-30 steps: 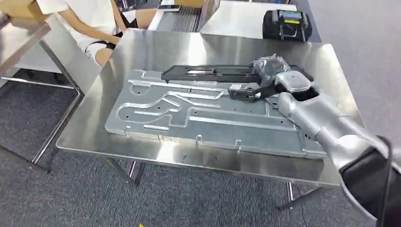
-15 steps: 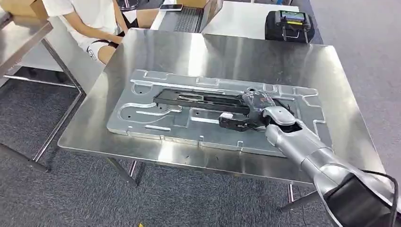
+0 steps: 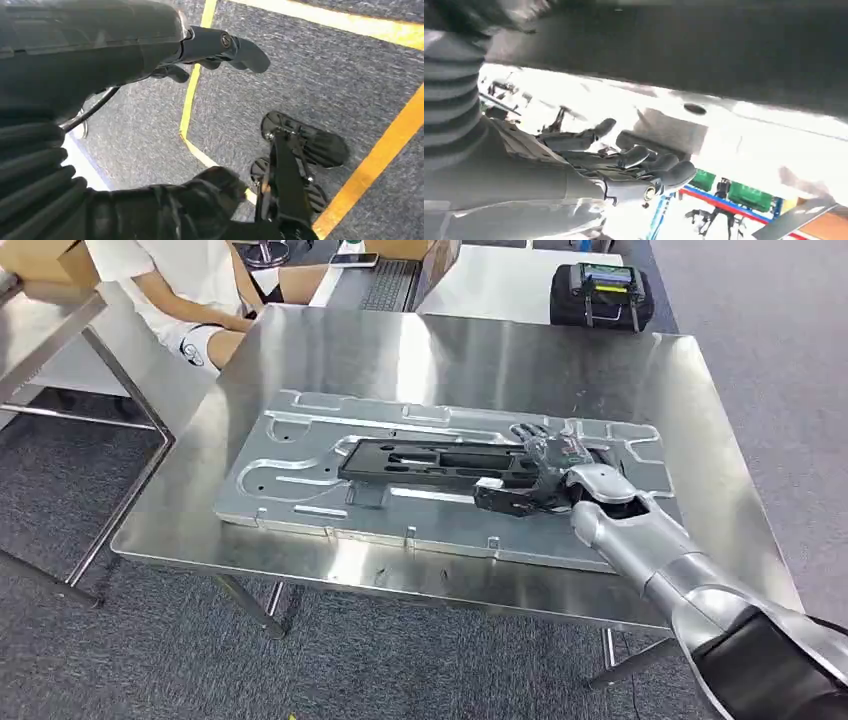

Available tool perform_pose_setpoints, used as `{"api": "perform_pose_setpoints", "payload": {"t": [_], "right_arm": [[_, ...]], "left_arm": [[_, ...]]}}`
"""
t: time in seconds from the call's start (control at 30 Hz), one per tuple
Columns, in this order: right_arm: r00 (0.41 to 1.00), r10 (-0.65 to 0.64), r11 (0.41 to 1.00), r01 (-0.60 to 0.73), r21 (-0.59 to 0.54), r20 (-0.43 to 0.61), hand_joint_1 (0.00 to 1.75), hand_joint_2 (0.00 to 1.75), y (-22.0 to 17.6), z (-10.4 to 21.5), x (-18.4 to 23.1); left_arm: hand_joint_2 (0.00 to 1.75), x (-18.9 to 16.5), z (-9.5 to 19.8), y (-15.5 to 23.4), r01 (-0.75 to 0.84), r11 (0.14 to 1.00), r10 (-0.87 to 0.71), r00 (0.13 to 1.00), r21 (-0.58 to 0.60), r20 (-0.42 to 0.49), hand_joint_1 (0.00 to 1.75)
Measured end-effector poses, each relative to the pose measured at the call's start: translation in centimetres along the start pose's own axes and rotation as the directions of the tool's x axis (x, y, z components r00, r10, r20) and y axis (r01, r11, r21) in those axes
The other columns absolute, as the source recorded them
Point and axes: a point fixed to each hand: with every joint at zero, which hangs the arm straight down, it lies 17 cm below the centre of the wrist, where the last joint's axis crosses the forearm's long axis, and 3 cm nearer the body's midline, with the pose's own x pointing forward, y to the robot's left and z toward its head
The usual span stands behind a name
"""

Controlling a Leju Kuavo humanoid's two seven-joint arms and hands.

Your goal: Take the parts from the cabinet and place them on the table.

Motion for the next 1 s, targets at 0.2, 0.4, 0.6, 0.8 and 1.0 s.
{"api": "perform_pose_setpoints", "payload": {"t": [0.2,0.4,0.6,0.8,1.0], "right_arm": [[0.999,0.027,1.000,-0.027,-0.003,-0.037,0.00,0.00,-1.9,0.3,-2.5],[0.997,0.036,0.999,-0.035,0.021,-0.065,0.00,0.00,-2.1,1.0,-4.7],[0.992,-0.017,1.000,0.017,-0.006,-0.122,0.00,0.00,-4.6,2.6,-9.3],[0.984,-0.066,0.997,0.059,-0.043,-0.168,0.00,0.00,-7.7,4.2,-13.2],[0.978,-0.062,0.995,0.044,-0.093,-0.199,0.00,0.00,-12.3,5.1,-15.1]], "left_arm": [[0.00,-0.1,0.1,-0.2,-0.004,1.000,0.004,1.000,-0.007,-0.002,0.00],[0.00,-0.4,0.1,-0.5,-0.009,1.000,0.009,1.000,-0.012,-0.009,0.00],[0.00,-0.8,0.3,-1.1,-0.013,1.000,0.013,1.000,-0.021,-0.013,0.00],[0.00,-1.0,0.3,-1.3,-0.016,1.000,0.016,1.000,-0.022,-0.020,0.00],[0.00,-0.5,0.2,-1.5,-0.015,1.000,0.015,1.000,-0.024,-0.014,0.00]]}}
